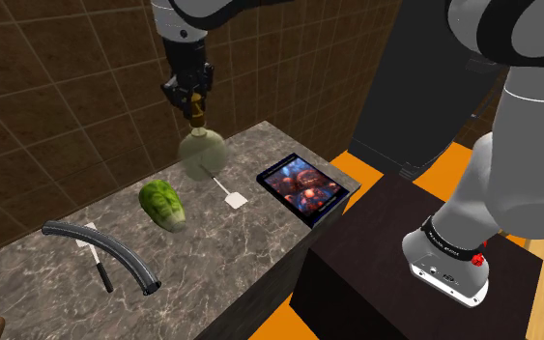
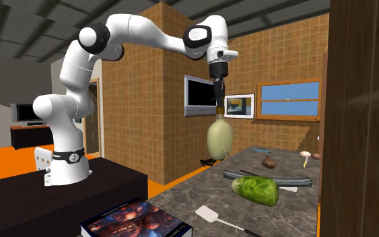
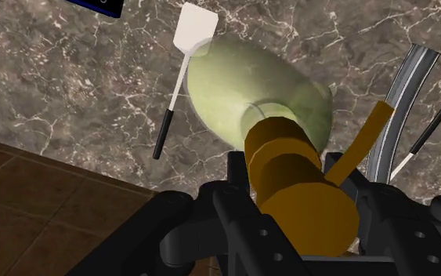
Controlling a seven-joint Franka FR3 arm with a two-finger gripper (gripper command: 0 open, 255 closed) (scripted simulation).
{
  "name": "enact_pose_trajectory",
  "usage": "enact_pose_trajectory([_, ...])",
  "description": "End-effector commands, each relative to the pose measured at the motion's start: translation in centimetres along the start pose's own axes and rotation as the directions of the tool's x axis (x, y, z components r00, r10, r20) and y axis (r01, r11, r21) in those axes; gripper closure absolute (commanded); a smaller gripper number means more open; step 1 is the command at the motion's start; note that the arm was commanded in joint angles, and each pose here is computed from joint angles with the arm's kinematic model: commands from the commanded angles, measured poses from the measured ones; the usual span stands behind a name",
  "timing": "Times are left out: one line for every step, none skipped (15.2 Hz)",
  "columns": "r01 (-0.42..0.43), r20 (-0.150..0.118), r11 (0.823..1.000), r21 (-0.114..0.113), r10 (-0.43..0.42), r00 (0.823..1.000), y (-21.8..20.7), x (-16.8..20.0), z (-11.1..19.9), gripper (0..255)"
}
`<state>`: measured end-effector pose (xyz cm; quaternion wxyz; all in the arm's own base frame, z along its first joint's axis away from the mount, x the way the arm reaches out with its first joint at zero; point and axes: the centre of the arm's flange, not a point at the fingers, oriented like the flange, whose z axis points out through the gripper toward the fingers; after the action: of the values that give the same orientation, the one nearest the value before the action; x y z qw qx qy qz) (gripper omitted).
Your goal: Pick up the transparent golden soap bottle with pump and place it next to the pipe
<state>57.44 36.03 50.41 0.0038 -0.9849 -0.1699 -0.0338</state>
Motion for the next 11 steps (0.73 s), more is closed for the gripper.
enact_pose_trajectory([-0.002, -0.001, 1.000, 0.000, 0.002, 1.000, -2.6, 0.0, 0.9, 255])
enact_pose_trajectory([-0.002, -0.001, 1.000, 0.000, 0.002, 1.000, -3.8, 0.0, 1.4, 255])
enact_pose_trajectory([-0.002, -0.001, 1.000, 0.000, 0.002, 1.000, -5.0, 0.0, 1.8, 255])
enact_pose_trajectory([-0.002, -0.001, 1.000, 0.000, 0.002, 1.000, -6.3, 0.0, 2.3, 255])
enact_pose_trajectory([-0.002, -0.001, 1.000, 0.000, 0.002, 1.000, -7.5, 0.0, 2.8, 255])
enact_pose_trajectory([-0.002, -0.001, 1.000, 0.000, 0.002, 1.000, -8.7, 0.0, 3.3, 255])
enact_pose_trajectory([-0.002, -0.001, 1.000, 0.000, 0.002, 1.000, -10.0, 0.0, 3.7, 255])
enact_pose_trajectory([-0.002, -0.001, 1.000, 0.000, 0.002, 1.000, -11.2, 0.1, 4.2, 255])
enact_pose_trajectory([-0.002, -0.001, 1.000, 0.000, 0.002, 1.000, -12.4, 0.1, 4.7, 255])
enact_pose_trajectory([-0.002, -0.001, 1.000, 0.000, 0.002, 1.000, -13.7, 0.1, 5.1, 255])
enact_pose_trajectory([-0.002, -0.001, 1.000, 0.000, 0.002, 1.000, -14.9, 0.1, 5.6, 255])
